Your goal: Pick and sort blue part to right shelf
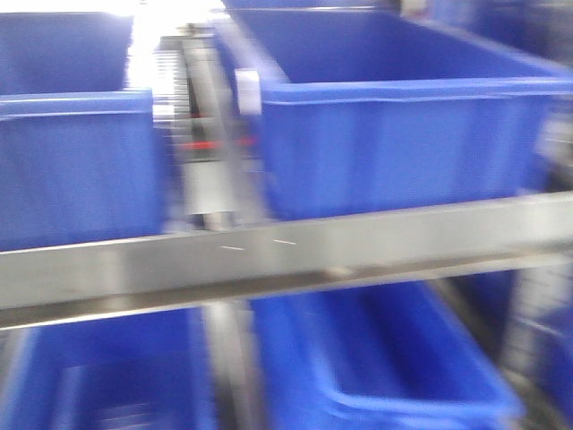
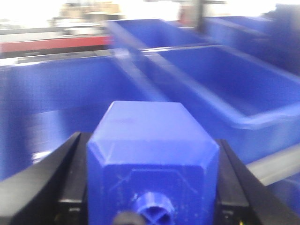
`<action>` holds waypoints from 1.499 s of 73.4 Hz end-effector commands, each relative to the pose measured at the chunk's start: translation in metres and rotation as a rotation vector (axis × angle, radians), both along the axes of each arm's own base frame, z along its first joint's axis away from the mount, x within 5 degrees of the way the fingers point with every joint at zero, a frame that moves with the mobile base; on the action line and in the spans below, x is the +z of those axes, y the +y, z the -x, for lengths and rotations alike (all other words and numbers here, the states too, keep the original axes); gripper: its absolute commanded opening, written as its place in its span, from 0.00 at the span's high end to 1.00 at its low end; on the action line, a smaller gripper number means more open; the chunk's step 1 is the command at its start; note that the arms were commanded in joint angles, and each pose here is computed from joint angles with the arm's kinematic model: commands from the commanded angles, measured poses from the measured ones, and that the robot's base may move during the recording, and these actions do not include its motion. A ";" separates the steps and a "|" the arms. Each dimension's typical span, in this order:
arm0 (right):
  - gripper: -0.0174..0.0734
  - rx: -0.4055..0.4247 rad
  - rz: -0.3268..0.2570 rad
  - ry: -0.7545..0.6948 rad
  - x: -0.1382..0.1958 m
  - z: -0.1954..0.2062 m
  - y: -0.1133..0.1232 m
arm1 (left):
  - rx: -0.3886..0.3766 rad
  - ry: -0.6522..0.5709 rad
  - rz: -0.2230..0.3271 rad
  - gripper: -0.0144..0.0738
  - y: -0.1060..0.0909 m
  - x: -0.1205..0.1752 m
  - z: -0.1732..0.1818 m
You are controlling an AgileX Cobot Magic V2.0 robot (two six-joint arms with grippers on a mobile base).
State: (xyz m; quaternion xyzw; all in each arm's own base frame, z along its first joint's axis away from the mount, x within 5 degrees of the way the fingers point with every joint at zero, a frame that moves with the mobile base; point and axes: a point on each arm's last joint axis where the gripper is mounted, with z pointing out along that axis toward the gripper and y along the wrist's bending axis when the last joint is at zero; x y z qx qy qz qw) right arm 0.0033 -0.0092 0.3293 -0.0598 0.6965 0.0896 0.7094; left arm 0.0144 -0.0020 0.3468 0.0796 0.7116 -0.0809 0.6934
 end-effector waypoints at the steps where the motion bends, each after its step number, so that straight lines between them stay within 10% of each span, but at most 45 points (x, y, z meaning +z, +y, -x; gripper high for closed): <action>1: 0.55 0.004 0.001 -0.106 0.016 0.002 0.000 | -0.003 -0.094 0.022 0.55 0.000 0.015 0.000; 110: 0.55 0.004 0.001 -0.106 0.016 0.002 0.000 | 0.000 -0.094 0.022 0.55 0.000 0.015 0.000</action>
